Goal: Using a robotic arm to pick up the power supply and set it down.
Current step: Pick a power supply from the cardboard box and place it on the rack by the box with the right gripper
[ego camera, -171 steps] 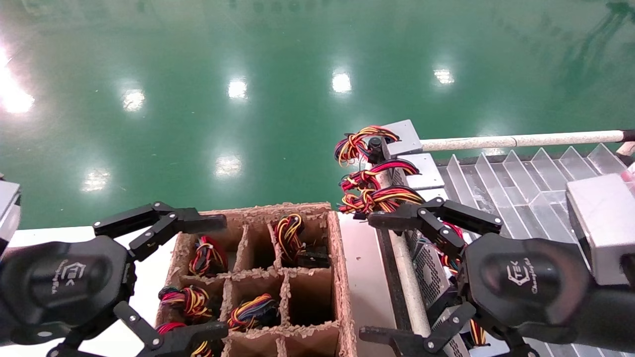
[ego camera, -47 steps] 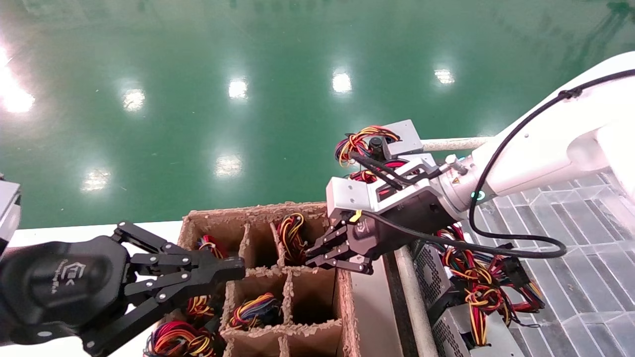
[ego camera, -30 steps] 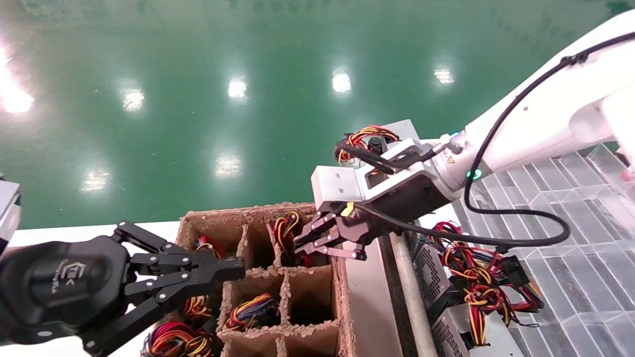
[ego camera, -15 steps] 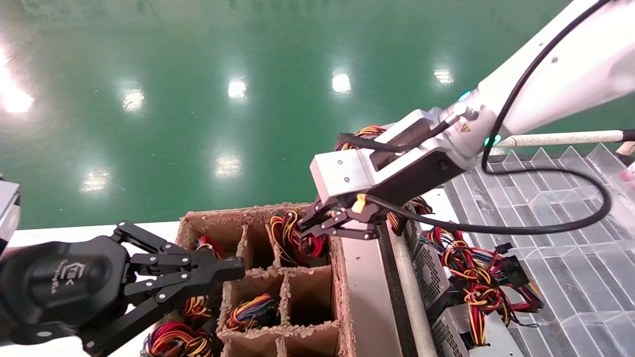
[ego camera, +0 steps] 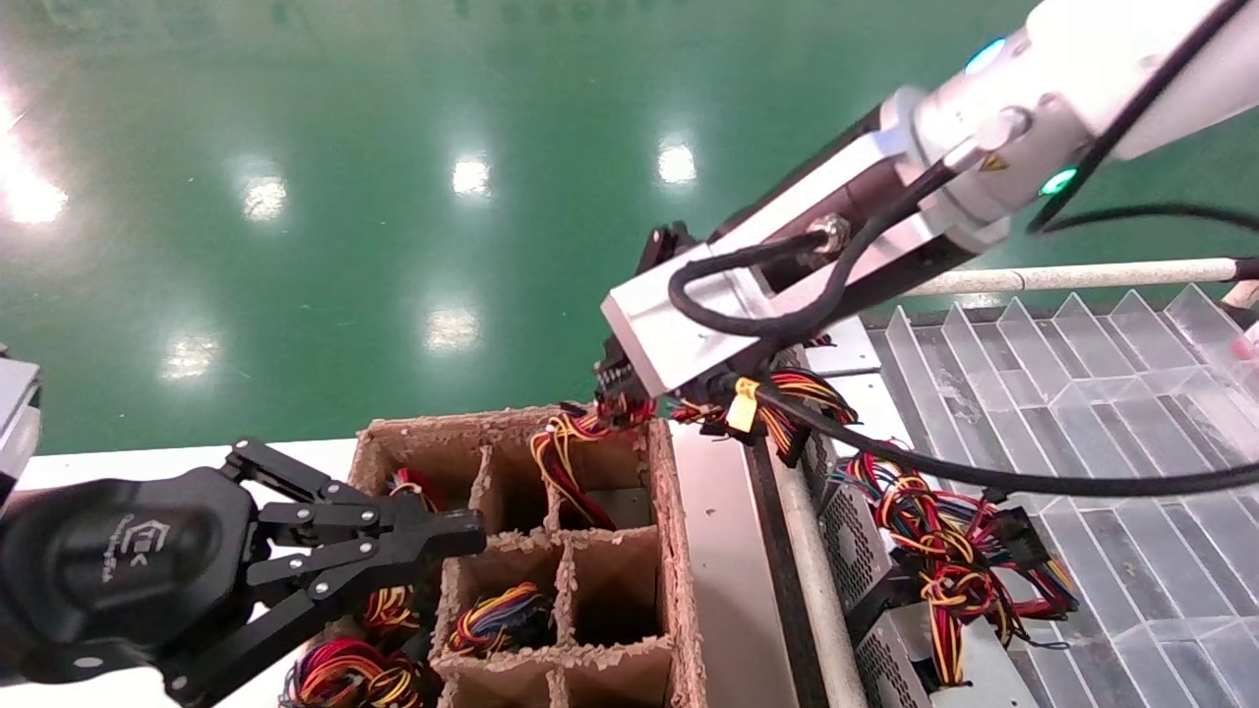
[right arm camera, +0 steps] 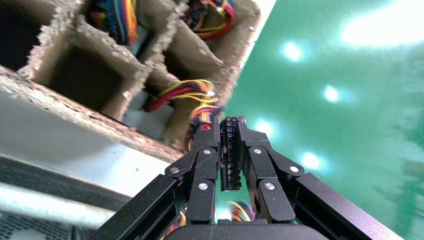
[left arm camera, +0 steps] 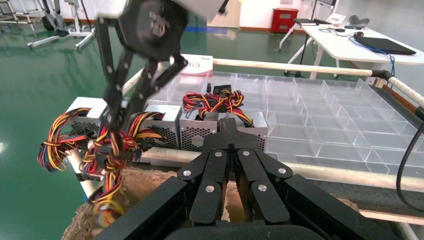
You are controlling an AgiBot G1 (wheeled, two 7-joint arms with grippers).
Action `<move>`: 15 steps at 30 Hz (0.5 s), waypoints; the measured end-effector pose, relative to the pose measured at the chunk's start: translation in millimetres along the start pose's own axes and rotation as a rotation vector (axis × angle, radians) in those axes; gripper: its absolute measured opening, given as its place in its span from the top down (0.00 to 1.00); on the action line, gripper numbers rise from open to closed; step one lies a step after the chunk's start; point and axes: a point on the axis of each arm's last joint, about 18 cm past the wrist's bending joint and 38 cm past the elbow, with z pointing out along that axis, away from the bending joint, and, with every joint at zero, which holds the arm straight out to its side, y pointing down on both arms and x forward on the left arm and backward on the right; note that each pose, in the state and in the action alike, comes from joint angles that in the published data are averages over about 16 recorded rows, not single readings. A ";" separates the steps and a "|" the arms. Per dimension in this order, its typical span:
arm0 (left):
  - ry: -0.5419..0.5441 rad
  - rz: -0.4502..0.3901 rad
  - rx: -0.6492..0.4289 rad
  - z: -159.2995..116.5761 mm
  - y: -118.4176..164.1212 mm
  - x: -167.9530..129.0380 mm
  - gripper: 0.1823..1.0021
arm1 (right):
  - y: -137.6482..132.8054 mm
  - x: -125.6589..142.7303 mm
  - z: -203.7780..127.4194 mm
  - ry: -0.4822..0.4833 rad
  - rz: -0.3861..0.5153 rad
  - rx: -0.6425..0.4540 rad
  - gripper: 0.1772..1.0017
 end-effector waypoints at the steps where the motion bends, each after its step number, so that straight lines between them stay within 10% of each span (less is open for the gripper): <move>1: 0.000 0.000 0.000 0.0 0.0 0.0 0.99 | -3.2 2.0 -3.9 0.016 -0.010 -0.011 0.93; 15: 0.000 0.000 0.000 0.0 0.0 0.0 0.99 | -35.2 41.2 -49.3 0.237 -0.120 -0.138 0.93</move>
